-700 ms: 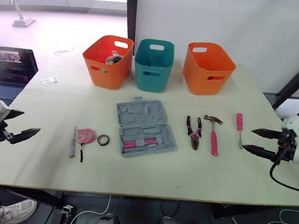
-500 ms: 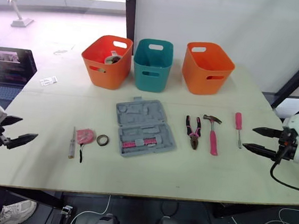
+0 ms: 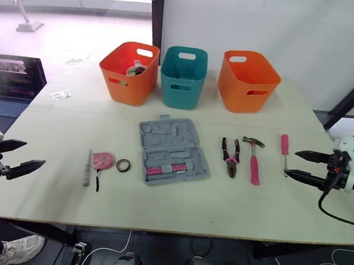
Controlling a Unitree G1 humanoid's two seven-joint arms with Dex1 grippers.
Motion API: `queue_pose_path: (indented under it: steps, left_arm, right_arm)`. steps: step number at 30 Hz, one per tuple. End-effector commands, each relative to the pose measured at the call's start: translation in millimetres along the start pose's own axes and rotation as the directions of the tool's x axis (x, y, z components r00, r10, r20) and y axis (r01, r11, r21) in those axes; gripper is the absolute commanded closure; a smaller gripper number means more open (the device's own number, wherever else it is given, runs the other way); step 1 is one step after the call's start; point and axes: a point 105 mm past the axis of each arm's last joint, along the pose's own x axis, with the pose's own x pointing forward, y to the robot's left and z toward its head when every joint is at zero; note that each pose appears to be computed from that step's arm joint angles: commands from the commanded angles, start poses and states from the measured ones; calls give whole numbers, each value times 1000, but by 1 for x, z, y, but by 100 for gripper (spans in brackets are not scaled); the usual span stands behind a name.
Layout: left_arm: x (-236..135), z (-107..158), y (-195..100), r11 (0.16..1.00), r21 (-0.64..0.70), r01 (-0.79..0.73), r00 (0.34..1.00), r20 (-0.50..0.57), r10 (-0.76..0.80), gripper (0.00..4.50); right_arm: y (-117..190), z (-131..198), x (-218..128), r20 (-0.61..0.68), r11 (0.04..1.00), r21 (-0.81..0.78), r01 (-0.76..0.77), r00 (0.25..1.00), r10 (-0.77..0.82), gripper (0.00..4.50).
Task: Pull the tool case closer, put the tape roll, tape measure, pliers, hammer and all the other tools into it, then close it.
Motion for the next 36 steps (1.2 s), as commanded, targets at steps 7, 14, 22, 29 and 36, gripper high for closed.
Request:
queue_pose_path:
  steps: [7, 14, 22, 29, 36]
  left_arm:
    - [43, -3, -42, 980, 166, -106, 991, -58, 117, 4]
    - [102, 12, -77, 980, 192, -53, 998, 45, 46, 4]
    - [155, 14, -95, 974, 145, 175, 984, -11, -175, 234]
    - [194, 22, -85, 957, 187, 220, 975, -60, -213, 447]
    - [219, 32, -69, 959, 189, 210, 976, -89, -196, 447]
  right_arm:
    - [31, 28, 68, 11, 995, -94, 14, 1000, -13, 0]
    - [43, 41, 132, -76, 958, -288, 0, 997, -23, 0]
    - [31, 37, 202, -152, 864, -503, 21, 982, -113, 283]
    - [20, 43, 233, -231, 790, -614, 7, 955, -187, 450]
    - [17, 42, 241, -301, 778, -628, -28, 931, -209, 450]
